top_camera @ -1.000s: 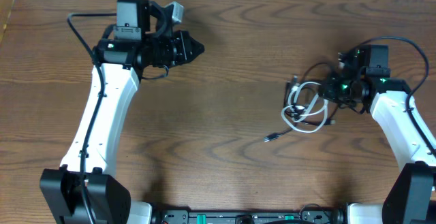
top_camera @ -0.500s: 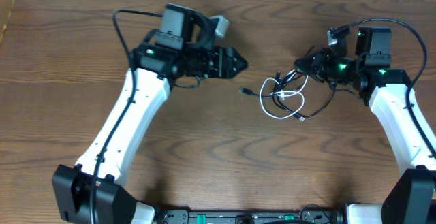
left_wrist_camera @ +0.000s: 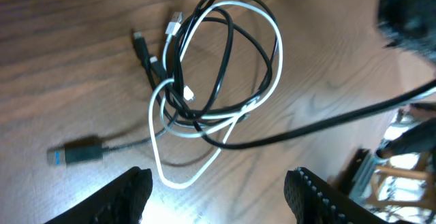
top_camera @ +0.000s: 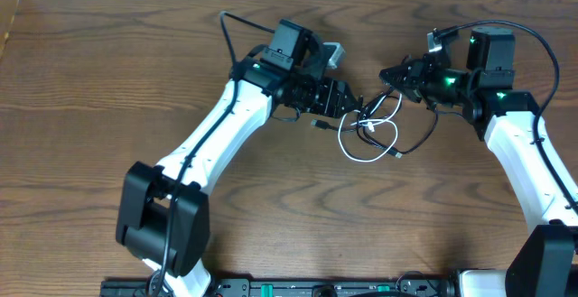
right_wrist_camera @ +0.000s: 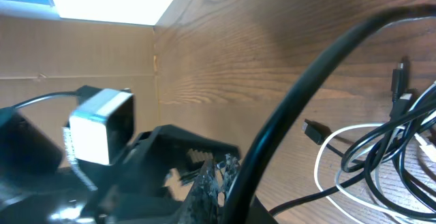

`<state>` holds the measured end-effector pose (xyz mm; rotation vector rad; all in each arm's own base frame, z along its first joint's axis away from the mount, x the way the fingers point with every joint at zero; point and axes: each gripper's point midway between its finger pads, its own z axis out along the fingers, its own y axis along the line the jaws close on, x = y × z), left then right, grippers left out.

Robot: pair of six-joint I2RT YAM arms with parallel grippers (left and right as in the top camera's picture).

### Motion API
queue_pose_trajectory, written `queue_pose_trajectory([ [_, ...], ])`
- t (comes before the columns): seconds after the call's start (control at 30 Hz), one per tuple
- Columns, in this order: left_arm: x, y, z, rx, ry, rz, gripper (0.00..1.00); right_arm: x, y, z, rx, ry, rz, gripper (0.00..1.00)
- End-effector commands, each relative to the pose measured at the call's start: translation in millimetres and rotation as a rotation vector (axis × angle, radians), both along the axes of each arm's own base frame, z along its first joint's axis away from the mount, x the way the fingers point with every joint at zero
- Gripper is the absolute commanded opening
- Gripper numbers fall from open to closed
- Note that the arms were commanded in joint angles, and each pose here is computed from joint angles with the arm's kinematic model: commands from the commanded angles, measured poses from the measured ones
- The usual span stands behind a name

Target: Untangle cables

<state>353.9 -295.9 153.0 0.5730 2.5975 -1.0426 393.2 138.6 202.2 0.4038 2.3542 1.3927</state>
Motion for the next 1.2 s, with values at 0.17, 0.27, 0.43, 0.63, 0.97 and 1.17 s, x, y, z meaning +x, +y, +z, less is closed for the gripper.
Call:
queue_pose_trajectory([
  [0.17,-14,-42,-16,0.013,-0.214,-0.279,0.60,2,-11,17,0.063,-0.017,0.006,0.01],
  [0.27,-6,-56,-20,0.009,-0.272,-0.286,0.57,1,-10,18,0.071,-0.018,0.014,0.01],
  [0.43,1,-73,-33,-0.013,-0.313,-0.303,0.37,-1,-9,19,0.075,-0.024,0.026,0.01],
  [0.63,19,-61,-40,0.011,-0.305,-0.236,0.08,2,-19,11,0.025,-0.028,-0.005,0.01],
  [0.97,27,-19,34,-0.107,-0.124,0.052,0.07,7,-73,-40,-0.279,0.080,-0.215,0.73],
  [1.17,10,-10,14,-0.059,0.023,0.082,0.07,1,-71,-47,-0.303,0.099,-0.197,0.73],
])
